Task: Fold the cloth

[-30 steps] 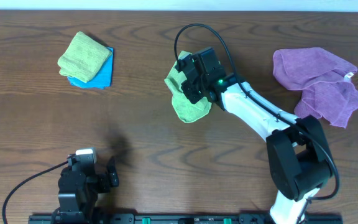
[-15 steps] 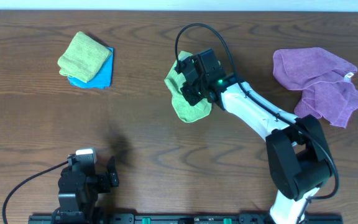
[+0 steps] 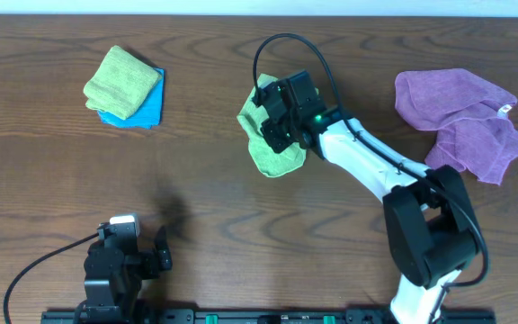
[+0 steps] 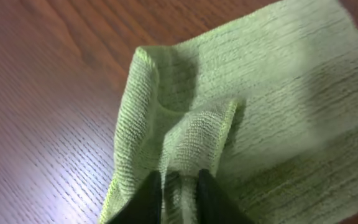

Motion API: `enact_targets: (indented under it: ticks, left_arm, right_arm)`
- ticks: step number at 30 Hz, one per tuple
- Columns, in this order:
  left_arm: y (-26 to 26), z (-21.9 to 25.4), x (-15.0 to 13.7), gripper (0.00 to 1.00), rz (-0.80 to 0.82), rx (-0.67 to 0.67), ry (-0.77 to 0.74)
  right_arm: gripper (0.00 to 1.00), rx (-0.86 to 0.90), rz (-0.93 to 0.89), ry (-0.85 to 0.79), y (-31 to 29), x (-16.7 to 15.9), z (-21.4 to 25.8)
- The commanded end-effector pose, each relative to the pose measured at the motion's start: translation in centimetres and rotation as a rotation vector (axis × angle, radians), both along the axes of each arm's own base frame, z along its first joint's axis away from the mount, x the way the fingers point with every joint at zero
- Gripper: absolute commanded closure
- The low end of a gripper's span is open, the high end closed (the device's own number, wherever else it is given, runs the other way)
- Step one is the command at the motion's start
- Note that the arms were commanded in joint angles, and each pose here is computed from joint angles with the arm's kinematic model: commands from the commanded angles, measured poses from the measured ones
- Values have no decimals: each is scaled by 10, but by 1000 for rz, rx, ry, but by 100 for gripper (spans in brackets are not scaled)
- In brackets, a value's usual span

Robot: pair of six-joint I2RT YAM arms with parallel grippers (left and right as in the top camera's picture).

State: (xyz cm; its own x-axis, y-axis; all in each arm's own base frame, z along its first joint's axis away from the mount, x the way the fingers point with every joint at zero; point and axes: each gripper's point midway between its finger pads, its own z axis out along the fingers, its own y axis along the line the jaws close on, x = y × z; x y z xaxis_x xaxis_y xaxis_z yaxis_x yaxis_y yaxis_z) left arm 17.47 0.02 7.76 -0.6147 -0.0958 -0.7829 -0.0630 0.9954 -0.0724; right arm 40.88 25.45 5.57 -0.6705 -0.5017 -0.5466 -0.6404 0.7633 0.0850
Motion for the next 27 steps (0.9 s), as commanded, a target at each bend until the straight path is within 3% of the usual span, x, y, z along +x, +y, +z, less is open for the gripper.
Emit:
enact_targets:
  ticks: [1,2,8,15,22,27]
  left_arm:
    - [2,-3,-2,5,-1,25,11]
    - [2,-3,-2,5,-1,25,11]
    - [2,-3,-2,5,-1,25,11]
    - [2,-3,-2,5,-1,25,11]
    - [2,-3,-2,5,-1,25,11]
    - [2,-3,-2,5,-1,25,11]
  right_arm:
    - [94,-7,-6,21,-2,2,-11]
    - [99,-3,-6,14,-2,4,-10]
    - [99,41,-28,-93,2,18,37]
    - [99,-18,-220,-200,-34,22,97]
    - [99,-217,-393,-73,-85,-9,77]
    - [99,-368,-619,20,-130,-37,62]
